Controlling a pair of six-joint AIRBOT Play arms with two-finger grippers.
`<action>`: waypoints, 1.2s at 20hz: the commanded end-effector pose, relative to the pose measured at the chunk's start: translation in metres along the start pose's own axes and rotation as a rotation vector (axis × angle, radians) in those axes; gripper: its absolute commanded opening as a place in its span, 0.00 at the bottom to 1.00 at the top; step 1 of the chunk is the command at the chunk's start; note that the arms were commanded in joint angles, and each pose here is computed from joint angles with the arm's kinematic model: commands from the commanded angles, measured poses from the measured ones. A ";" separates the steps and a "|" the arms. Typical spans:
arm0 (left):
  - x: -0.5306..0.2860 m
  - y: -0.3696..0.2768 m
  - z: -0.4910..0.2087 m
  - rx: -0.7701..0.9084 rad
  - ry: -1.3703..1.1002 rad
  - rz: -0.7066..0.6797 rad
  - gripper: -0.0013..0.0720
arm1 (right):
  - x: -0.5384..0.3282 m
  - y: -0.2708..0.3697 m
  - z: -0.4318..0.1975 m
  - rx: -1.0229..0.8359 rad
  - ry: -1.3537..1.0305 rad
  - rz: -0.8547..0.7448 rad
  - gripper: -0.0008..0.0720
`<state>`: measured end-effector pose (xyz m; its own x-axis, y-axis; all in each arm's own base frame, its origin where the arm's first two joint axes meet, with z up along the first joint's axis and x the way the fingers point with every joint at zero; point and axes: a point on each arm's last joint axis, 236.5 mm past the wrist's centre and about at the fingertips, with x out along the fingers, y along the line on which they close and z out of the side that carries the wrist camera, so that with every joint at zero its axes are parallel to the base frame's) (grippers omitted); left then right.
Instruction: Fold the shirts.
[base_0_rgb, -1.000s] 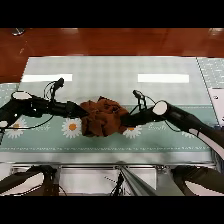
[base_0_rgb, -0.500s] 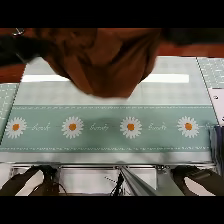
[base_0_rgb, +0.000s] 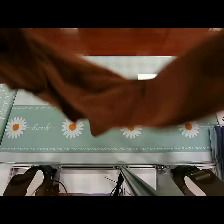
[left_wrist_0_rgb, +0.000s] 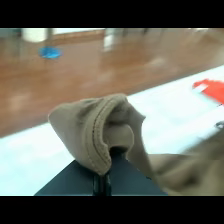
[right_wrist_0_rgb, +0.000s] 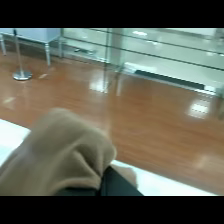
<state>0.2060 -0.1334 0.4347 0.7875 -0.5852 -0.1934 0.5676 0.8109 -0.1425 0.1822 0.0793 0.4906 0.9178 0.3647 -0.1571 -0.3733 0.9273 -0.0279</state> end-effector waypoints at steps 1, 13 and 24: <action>-0.056 0.025 -0.030 0.001 0.059 0.331 0.05 | -0.039 0.003 -0.036 0.006 0.115 -0.018 0.05; 0.030 0.150 -0.232 -0.421 0.358 0.464 0.05 | 0.041 -0.038 -0.366 0.302 0.833 -0.261 0.05; 0.176 0.156 -0.395 -0.867 0.653 0.219 0.72 | 0.141 -0.138 -0.522 0.606 1.069 -0.492 0.06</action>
<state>0.3338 -0.0821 0.0303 0.5119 -0.4526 -0.7301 -0.1051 0.8105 -0.5762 0.2728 -0.0353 -0.0181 0.3121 -0.0881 -0.9460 0.3100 0.9507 0.0137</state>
